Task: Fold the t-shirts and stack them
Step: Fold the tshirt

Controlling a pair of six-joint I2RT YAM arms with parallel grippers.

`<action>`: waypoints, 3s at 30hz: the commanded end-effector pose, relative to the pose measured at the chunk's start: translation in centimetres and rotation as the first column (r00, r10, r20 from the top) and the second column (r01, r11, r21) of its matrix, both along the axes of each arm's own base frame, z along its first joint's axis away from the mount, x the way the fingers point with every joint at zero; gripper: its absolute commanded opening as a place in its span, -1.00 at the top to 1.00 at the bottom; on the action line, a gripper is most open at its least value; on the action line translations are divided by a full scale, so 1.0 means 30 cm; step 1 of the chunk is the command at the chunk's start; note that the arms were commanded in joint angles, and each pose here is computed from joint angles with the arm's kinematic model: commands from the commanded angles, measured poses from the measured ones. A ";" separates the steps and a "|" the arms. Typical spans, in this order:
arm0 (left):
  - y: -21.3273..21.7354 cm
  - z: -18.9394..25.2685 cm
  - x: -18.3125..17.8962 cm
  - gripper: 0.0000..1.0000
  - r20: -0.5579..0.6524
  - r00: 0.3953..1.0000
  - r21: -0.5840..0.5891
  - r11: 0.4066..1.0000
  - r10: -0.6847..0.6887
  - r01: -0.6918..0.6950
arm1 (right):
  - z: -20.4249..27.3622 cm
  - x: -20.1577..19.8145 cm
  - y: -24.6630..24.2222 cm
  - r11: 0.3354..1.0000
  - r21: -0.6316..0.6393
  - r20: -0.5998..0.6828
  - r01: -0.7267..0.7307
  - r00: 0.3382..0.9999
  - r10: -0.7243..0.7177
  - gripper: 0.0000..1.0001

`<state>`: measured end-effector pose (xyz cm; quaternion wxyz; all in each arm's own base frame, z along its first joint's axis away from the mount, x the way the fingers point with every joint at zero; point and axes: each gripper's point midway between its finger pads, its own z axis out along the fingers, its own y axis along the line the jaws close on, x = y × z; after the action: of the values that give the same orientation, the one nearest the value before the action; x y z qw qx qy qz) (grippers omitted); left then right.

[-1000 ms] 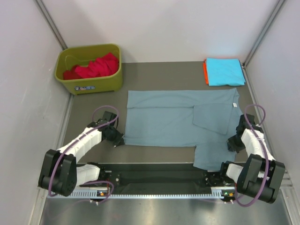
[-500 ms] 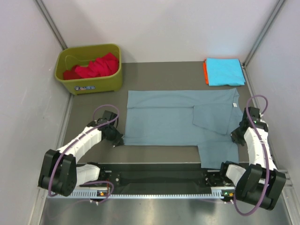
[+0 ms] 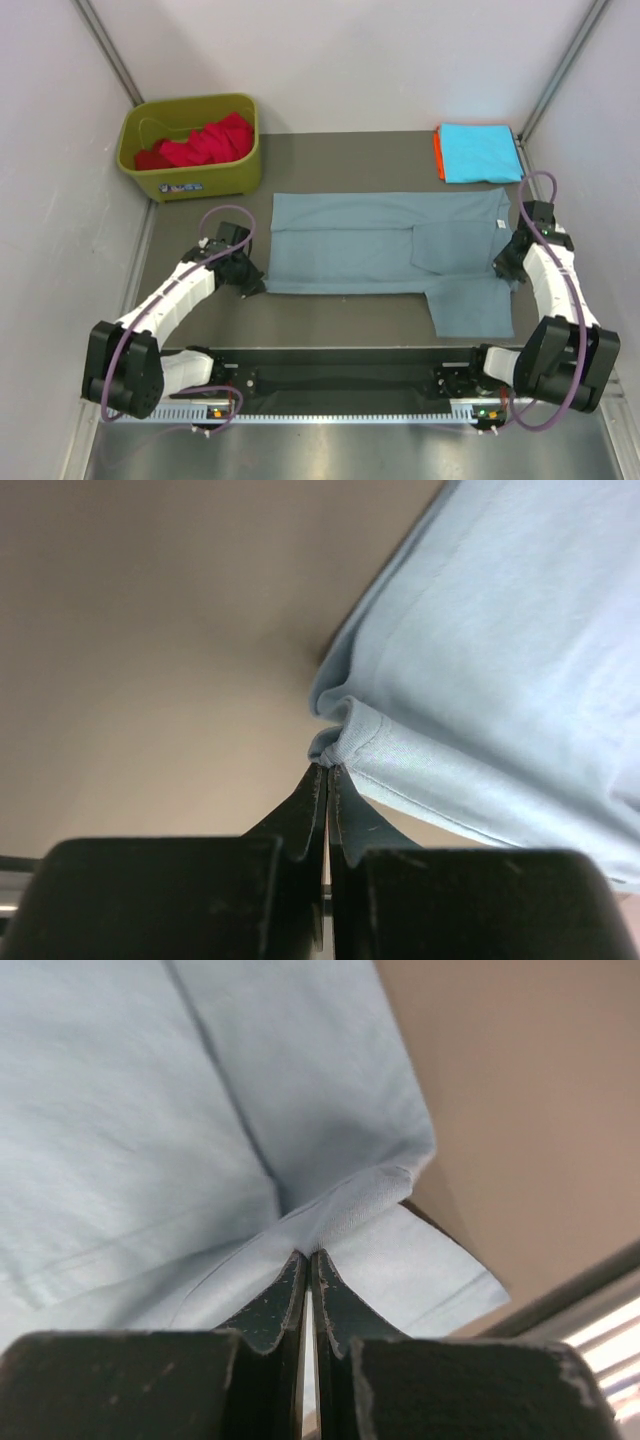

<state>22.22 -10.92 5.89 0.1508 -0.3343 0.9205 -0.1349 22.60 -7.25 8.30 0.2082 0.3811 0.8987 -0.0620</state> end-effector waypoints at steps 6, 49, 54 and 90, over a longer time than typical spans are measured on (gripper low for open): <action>-0.022 0.135 0.163 1.00 0.150 0.988 0.013 0.999 -0.036 0.035 | 0.129 0.240 -0.011 0.991 -0.013 0.162 -0.130 0.978 0.130 1.00; -0.090 0.115 0.625 1.00 0.225 0.948 0.118 0.972 -0.226 0.204 | 0.038 0.228 -0.086 0.983 0.181 0.031 -0.040 0.999 0.035 -0.16; -0.124 0.122 0.638 1.00 0.253 0.933 0.083 0.966 -0.258 0.245 | -0.048 0.131 -0.122 0.976 0.216 -0.010 0.002 1.000 0.001 0.40; -0.152 0.077 0.581 1.00 0.189 0.947 0.006 0.965 -0.260 0.264 | -0.238 0.113 -0.196 0.978 0.202 -0.030 0.048 0.999 -0.043 1.00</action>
<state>40.00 -15.59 7.67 0.2125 -0.1956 0.9390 -0.1869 26.06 -12.34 1.69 0.1466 0.4210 0.8944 0.0354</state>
